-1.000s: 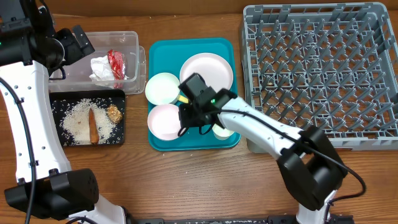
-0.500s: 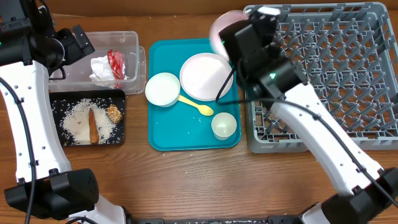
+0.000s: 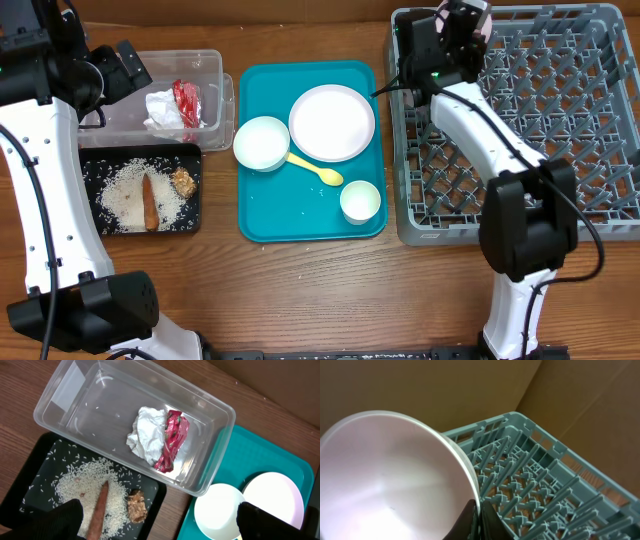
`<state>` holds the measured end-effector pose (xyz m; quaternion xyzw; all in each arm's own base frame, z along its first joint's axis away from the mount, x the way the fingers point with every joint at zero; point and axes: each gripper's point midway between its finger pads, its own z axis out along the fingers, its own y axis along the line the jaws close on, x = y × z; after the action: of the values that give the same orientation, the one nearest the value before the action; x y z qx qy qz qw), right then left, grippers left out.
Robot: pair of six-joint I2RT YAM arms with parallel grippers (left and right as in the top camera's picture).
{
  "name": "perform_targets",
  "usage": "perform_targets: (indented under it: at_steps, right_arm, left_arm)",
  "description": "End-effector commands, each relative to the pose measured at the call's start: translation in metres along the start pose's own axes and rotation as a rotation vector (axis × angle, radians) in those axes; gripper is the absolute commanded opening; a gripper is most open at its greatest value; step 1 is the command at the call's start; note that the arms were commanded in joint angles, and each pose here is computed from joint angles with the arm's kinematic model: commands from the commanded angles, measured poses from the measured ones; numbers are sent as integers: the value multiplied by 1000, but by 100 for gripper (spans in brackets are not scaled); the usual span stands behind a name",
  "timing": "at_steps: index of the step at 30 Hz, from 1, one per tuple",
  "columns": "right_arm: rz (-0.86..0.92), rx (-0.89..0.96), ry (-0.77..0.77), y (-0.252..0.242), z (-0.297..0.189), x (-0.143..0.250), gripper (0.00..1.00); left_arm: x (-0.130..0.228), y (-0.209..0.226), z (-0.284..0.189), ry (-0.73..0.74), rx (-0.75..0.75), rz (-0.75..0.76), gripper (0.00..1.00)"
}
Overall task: Sort waste into correct bins and load items into the dishwasher
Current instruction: 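Carry the pink bowl with the right gripper and place it in the rack, then move the right gripper back and grasp the white bowl's rim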
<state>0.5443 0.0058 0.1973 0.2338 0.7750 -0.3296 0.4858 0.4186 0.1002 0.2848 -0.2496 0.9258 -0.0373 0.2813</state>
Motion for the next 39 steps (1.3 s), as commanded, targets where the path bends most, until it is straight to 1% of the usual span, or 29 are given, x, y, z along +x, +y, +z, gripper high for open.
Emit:
perform_targets:
  at_steps: [1, 13, 21, 26, 30, 32, 35, 38, 39]
  right_arm:
    - [-133, 59, -12, 4, 0, 13, 4]
    - [-240, 33, 63, 7, -10, 40, 4]
    - [-265, 50, 66, 3, -12, 42, 4]
    - [-314, 51, 83, 2, -16, 48, 5]
    - [-380, 30, 90, 8, -30, 56, 15]
    - [-391, 13, 82, 15, -39, 57, 28]
    - [-406, -22, 62, 27, -57, 58, 35]
    - [-422, -62, 40, 41, -77, 61, 50]
    - [-424, -67, 38, 42, -79, 61, 53]
  left_arm:
    - [-4, -4, -8, -21, 15, 20, 100]
    - [-4, -4, -8, -21, 15, 20, 100]
    - [-4, -4, -8, -21, 15, 20, 100]
    - [-4, -4, -8, -21, 15, 20, 100]
    - [-4, -4, -8, -21, 15, 20, 100]
    - [-4, -4, -8, -21, 15, 20, 100]
    - [-4, -4, -8, -21, 15, 20, 100]
    - [-4, -4, -8, -21, 15, 20, 100]
    - [-4, -4, -8, -21, 15, 20, 100]
